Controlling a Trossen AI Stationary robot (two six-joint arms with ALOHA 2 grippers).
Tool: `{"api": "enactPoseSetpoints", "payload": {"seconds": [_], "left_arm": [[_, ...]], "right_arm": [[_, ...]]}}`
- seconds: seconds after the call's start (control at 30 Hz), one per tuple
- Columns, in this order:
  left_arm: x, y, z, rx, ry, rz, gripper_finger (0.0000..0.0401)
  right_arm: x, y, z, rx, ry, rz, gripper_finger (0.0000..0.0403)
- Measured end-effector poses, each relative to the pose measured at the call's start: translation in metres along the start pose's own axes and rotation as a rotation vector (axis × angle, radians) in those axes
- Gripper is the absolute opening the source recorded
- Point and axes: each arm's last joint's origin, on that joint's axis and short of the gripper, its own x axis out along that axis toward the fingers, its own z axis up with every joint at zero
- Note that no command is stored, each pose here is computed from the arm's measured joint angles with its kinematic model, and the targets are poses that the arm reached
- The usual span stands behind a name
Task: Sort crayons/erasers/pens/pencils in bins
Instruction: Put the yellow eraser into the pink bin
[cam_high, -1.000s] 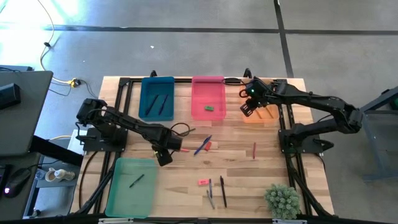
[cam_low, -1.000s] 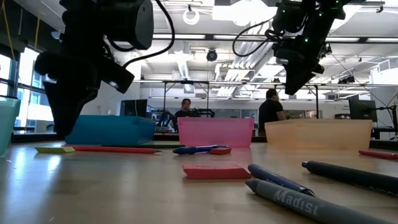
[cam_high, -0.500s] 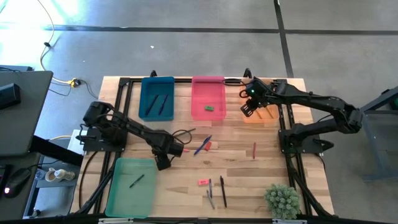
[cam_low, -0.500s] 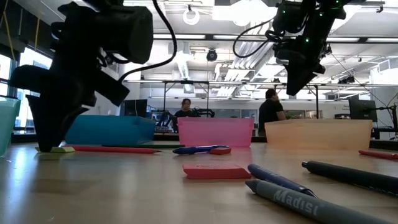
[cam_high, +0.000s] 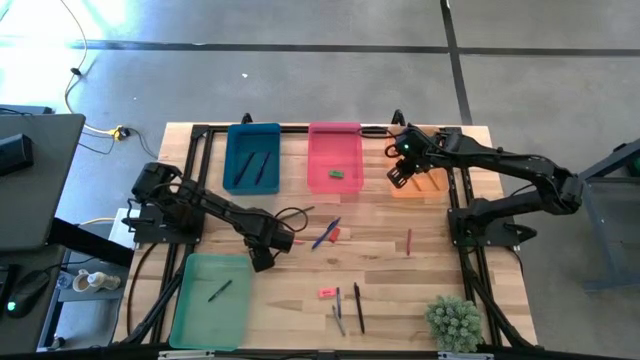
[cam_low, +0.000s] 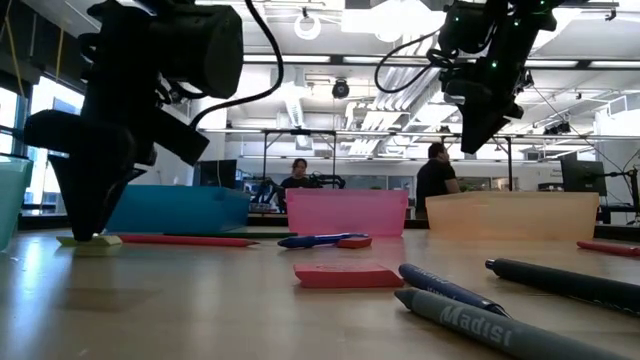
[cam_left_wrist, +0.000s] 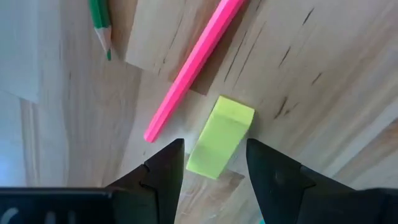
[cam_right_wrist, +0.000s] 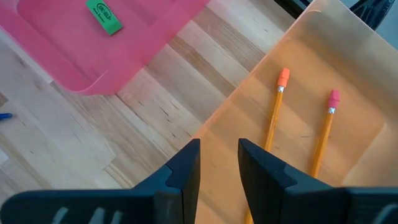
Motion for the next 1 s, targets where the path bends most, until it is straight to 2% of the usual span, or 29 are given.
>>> {"api": "enactPoseSetpoints", "payload": {"seconds": [0.47,0.63,0.77,0.87,1.0], "left_arm": [[0.008,0.004,0.004,0.077,0.01,0.016,0.0161],[0.015,0.009,0.004,0.063,0.052,-0.075,0.0161],[0.016,0.009,0.004,0.073,0.049,-0.086,0.0159],[0.016,0.009,0.004,0.074,0.045,-0.088,0.0146],[0.016,0.008,0.005,0.084,0.034,-0.093,0.0106]], "right_arm": [[0.0,0.0,0.0,0.0,0.0,0.0,0.0098],[0.0,0.0,0.0,0.0,0.0,0.0,0.0098],[0.0,0.0,0.0,-0.002,0.0,0.0,0.0098],[0.0,0.0,0.0,-0.003,0.0,0.0,0.0098],[0.0,0.0,0.0,-0.003,0.0,0.0,0.0098]]}}
